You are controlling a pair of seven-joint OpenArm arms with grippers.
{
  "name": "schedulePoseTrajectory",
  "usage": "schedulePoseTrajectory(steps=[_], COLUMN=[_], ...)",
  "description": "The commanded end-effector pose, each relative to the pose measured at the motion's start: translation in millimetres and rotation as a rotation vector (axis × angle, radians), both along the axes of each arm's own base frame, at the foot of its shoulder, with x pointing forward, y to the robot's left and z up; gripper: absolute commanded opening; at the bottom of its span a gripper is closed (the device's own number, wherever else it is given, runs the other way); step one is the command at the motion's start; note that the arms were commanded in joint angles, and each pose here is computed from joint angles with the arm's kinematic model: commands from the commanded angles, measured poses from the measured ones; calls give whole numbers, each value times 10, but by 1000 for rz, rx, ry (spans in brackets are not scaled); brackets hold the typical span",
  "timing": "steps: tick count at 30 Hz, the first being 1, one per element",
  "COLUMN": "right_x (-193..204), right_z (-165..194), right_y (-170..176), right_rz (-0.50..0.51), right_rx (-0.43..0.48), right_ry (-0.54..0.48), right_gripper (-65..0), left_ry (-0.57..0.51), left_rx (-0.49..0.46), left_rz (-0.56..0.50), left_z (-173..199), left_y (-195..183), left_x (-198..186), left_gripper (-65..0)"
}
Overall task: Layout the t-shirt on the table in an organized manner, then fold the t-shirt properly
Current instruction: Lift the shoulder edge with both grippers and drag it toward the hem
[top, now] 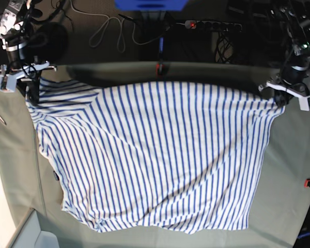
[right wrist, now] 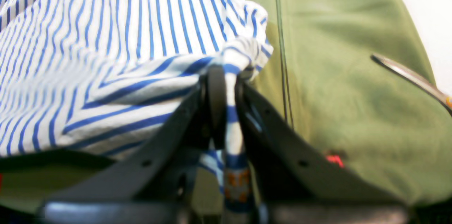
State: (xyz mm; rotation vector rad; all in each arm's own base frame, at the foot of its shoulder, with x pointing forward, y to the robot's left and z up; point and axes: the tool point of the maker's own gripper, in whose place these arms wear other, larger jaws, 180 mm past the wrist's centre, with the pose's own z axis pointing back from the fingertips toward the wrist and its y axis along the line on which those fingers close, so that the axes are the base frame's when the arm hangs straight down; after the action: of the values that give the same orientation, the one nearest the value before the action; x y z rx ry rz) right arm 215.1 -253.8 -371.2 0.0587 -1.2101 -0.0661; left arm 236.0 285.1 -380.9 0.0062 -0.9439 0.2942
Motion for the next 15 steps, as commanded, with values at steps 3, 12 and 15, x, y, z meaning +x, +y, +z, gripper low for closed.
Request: schedulePoseTrajectory(steps=[3, 12, 15], right_x=[183, 510, 665], right_z=[124, 162, 214], right_y=[109, 115, 93], right_rz=[41, 33, 31], right_rx=[29, 66, 72], right_ry=[-74, -128, -156], right_gripper=[-650, -650, -650], left_ry=[-82, -143, -152], left_rx=[7, -35, -53], left_rz=[2, 21, 27], left_z=[167, 238, 228], left_y=[33, 54, 56], left_x=[243, 633, 739], left_gripper=[-648, -648, -648])
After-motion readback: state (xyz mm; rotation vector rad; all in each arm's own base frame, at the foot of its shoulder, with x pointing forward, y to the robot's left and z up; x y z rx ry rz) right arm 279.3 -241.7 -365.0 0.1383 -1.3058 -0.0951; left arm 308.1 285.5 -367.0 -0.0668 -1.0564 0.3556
